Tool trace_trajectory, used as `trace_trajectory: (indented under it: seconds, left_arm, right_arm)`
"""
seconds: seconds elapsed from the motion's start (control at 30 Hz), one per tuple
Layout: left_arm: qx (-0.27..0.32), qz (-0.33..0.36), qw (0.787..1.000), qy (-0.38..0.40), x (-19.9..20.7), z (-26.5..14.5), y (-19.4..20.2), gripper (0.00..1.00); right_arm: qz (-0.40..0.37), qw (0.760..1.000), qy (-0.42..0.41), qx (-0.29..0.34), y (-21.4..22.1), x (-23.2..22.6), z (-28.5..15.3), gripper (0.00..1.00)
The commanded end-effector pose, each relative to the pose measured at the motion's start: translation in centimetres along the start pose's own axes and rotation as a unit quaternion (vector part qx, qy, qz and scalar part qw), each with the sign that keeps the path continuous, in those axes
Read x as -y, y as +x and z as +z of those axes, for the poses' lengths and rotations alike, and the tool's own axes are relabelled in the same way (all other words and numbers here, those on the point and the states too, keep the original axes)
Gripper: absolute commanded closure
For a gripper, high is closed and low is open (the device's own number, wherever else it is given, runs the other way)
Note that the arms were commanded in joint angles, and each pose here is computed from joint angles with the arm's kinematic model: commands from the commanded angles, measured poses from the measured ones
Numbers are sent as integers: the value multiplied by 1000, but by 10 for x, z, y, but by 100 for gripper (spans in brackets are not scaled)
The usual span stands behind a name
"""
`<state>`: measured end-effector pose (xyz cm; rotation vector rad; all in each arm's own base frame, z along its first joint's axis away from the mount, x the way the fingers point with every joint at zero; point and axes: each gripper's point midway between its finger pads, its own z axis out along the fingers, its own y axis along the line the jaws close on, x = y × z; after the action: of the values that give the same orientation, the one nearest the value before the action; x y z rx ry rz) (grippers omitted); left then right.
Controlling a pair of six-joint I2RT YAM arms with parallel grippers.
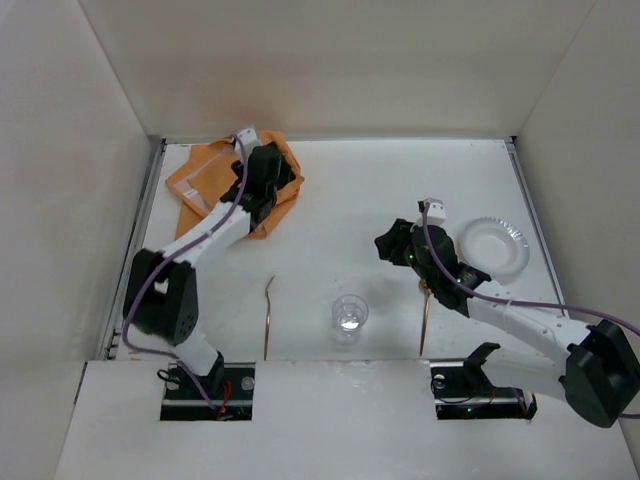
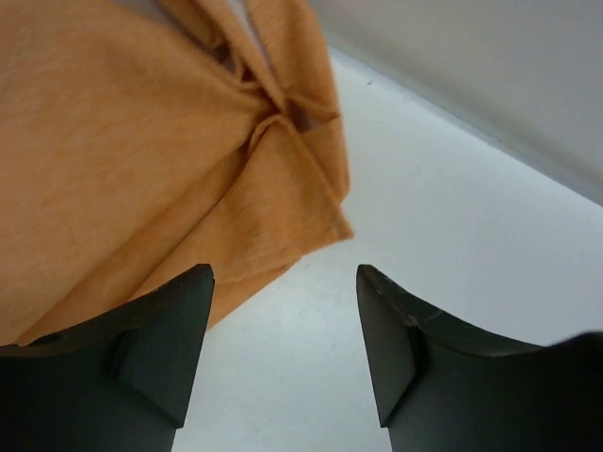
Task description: Set the dinner table for one person
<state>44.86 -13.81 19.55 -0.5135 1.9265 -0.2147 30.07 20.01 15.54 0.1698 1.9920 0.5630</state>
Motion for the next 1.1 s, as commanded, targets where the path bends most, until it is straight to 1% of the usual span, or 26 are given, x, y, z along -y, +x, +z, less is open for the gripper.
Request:
trace_trajectory:
  seconds: [0.0, 0.07, 0.13, 0.23, 0.37, 0.43, 0.5, 0.57, 0.6, 0.63, 0.7, 0.8, 0.9, 1.0, 1.07]
  left_arm:
    - [13, 36, 999, 8, 29, 30, -17, 38]
    - [-5, 59, 998, 5, 39, 54, -12, 35]
    - [-31, 80, 996, -5, 43, 76, 0, 35]
    - [-58, 104, 993, -22, 41, 101, 16, 36]
    - [-72, 134, 988, -27, 45, 121, 31, 39]
    - [-82, 146, 985, -33, 44, 130, 43, 45]
    - [-99, 159, 982, -29, 48, 137, 59, 61]
    - [-107, 168, 980, -20, 58, 139, 72, 77]
    - [-106, 171, 980, -12, 66, 138, 76, 82]
    - [-104, 173, 980, -2, 74, 136, 78, 86]
    - [-99, 174, 979, 29, 99, 129, 81, 91]
    - [-88, 187, 974, 93, 143, 114, 87, 93]
    - [-83, 207, 963, 154, 186, 97, 99, 92]
    - [-95, 217, 951, 200, 217, 82, 119, 90]
    - [-104, 212, 945, 228, 235, 72, 131, 88]
  right_arm:
    - [6, 999, -23, 28, -21, -15, -2, 39]
    - [8, 999, -25, 29, -19, -14, -4, 29]
    - [8, 999, -27, 29, -19, -14, -7, 23]
    - [6, 999, -25, 26, -16, -11, -8, 18]
    - [5, 999, -23, 23, -12, -9, -6, 15]
    - [6, 1000, -22, 21, -10, -9, -5, 15]
    - [6, 999, -24, 23, -11, -10, -5, 15]
    - [9, 999, -22, 26, -13, -9, -5, 15]
    - [12, 999, -23, 28, -14, -10, -6, 15]
    - [13, 999, -24, 30, -15, -10, -7, 15]
    - [13, 999, -24, 31, -15, -10, -8, 16]
    - [13, 999, -24, 32, -16, -9, -8, 16]
    - [14, 999, -24, 32, -15, -9, -8, 16]
    - [17, 999, -20, 30, -12, -6, -8, 16]
    - [20, 999, -19, 30, -12, -6, -8, 15]
